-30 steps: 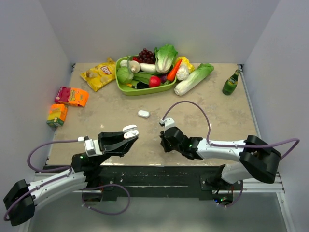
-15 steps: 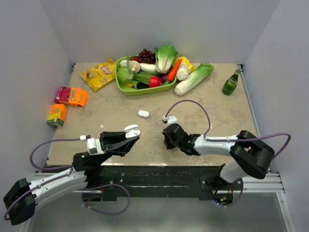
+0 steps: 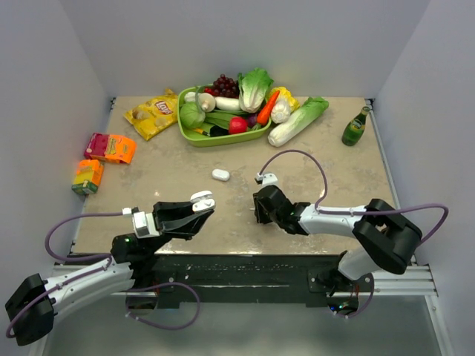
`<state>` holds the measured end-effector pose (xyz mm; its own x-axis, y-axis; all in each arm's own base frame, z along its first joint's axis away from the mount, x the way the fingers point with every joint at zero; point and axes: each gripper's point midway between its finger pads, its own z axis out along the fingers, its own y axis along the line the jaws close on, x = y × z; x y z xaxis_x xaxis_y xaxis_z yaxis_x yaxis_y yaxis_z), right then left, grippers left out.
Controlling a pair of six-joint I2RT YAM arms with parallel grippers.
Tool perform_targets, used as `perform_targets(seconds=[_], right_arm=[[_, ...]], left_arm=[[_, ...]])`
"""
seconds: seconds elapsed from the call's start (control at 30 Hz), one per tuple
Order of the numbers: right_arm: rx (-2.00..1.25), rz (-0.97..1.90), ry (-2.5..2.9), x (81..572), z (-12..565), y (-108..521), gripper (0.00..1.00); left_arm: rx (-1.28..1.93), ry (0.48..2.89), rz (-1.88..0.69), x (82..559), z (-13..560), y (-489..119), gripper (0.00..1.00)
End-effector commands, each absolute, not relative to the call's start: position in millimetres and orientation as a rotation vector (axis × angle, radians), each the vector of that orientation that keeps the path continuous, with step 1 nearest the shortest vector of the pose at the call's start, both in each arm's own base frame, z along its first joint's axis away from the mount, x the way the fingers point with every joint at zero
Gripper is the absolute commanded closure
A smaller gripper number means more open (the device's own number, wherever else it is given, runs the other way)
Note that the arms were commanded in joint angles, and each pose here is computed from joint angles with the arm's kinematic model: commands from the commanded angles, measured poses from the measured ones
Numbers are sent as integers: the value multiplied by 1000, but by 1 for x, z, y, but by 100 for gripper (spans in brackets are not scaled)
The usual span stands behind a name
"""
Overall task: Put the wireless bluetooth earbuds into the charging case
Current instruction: Adjust the earbud at the center of the board.
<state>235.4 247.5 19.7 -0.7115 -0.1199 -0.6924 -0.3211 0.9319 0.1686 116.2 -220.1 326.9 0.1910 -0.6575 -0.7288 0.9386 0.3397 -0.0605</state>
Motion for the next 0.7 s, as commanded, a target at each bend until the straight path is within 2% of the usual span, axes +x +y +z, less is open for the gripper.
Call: perform_targets(seconds=[0.0, 0.3, 0.47, 0.53, 0.67], right_arm=[[-257, 345, 2337, 251, 24, 250, 69], [-254, 262, 2354, 267, 19, 247, 70], [-279, 196, 2351, 274, 21, 243, 56], [-263, 201, 2343, 274, 25, 242, 53], [-227, 254, 2305, 272, 39, 243, 54]], left_arm=[[378, 568, -1196, 97, 352, -194, 100], [379, 571, -1212, 95, 351, -194, 100], [380, 568, -1213, 95, 351, -194, 100], [382, 568, -1213, 95, 351, -194, 100], [381, 570, -1213, 95, 350, -194, 100]])
